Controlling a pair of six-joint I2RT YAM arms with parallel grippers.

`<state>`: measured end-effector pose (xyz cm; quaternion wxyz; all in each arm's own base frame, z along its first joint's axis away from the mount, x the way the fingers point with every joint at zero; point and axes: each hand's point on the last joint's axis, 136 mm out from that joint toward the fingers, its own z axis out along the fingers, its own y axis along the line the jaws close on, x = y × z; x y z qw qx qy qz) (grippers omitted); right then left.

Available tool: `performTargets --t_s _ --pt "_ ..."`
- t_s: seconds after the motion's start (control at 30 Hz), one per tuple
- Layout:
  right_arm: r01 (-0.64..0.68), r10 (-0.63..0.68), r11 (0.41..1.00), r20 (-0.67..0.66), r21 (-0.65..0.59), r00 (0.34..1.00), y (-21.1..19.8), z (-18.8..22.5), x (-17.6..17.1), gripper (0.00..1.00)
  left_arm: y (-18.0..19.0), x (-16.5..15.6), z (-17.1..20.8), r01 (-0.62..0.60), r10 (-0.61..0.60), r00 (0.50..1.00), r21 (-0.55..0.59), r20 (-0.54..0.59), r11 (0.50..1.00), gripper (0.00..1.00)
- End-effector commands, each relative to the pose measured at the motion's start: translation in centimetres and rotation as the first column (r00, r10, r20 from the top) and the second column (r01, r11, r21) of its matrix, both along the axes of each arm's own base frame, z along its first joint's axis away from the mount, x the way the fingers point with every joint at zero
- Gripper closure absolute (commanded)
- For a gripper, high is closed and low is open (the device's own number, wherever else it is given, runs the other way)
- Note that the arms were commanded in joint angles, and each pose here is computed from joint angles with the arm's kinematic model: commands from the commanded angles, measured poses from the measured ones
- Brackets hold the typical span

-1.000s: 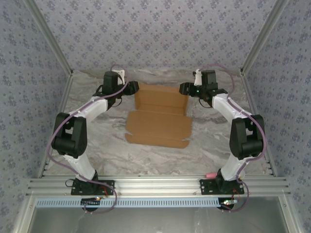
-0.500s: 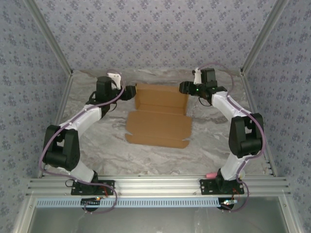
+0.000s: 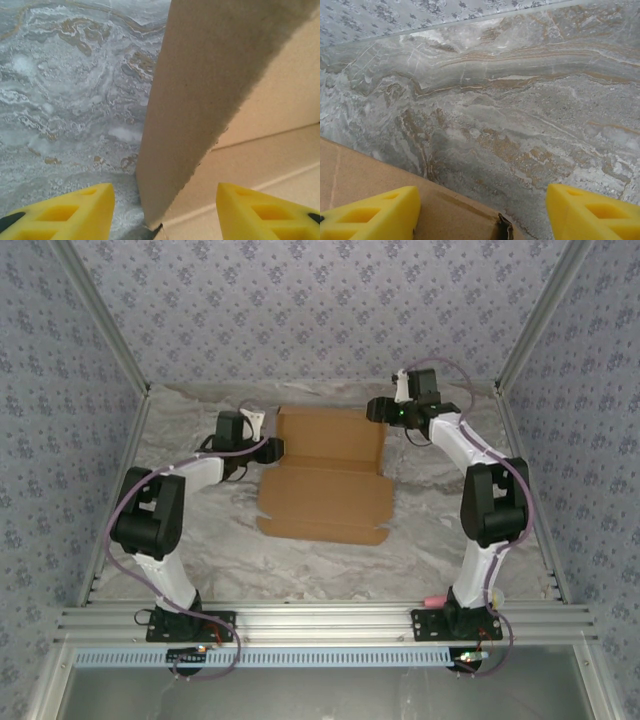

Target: Fold the paper box

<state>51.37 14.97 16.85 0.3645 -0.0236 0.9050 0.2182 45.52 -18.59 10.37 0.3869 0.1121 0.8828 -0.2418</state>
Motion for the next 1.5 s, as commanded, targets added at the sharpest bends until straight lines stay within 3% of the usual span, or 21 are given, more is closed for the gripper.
performTargets --t_s 0.0,0.23,0.47,0.67,0.83,1.13,1.33,1.47 --pt "0.032 -0.038 0.998 -0.103 -0.057 0.994 -1.3 -3.1 0.1 0.31 0.2 1.4 1.7 -0.020 0.020 0.999 0.000 0.043 1.000 0.44" --pt "0.087 -0.097 0.994 -0.149 -0.071 0.984 -2.6 -5.8 2.4 0.31 0.8 1.5 3.8 -0.083 0.084 0.996 -0.019 0.033 0.996 0.40" --pt "0.103 -0.121 0.990 -0.197 -0.098 0.973 -3.8 -8.7 2.6 0.31 2.8 0.2 9.0 -0.180 0.181 0.980 -0.021 0.083 0.983 0.38" --pt "0.097 -0.120 0.988 -0.201 -0.120 0.972 -4.1 -9.2 2.2 0.31 6.1 -2.3 14.7 -0.320 0.323 0.922 -0.051 0.214 0.946 0.32" --pt "0.087 -0.111 0.989 -0.206 -0.121 0.972 -4.0 -9.3 1.8 0.31 8.5 -4.5 17.0 -0.403 0.405 0.872 -0.066 0.275 0.913 0.31" --pt "0.076 -0.109 0.987 -0.230 -0.145 0.967 -4.2 -10.4 0.7 0.31 10.6 -7.9 12.1 -0.508 0.515 0.841 -0.085 0.164 0.857 0.33" --pt "0.034 -0.068 0.991 -0.268 -0.131 0.961 -3.8 -10.8 -0.7 0.31 10.2 -9.0 7.2 -0.507 0.510 0.858 -0.057 0.065 0.860 0.34" --pt "-0.010 -0.004 0.999 -0.296 -0.046 0.955 -2.3 -10.6 -2.3 0.31 9.1 -9.3 4.4 -0.483 0.483 0.876 -0.046 -0.001 0.875 0.34"
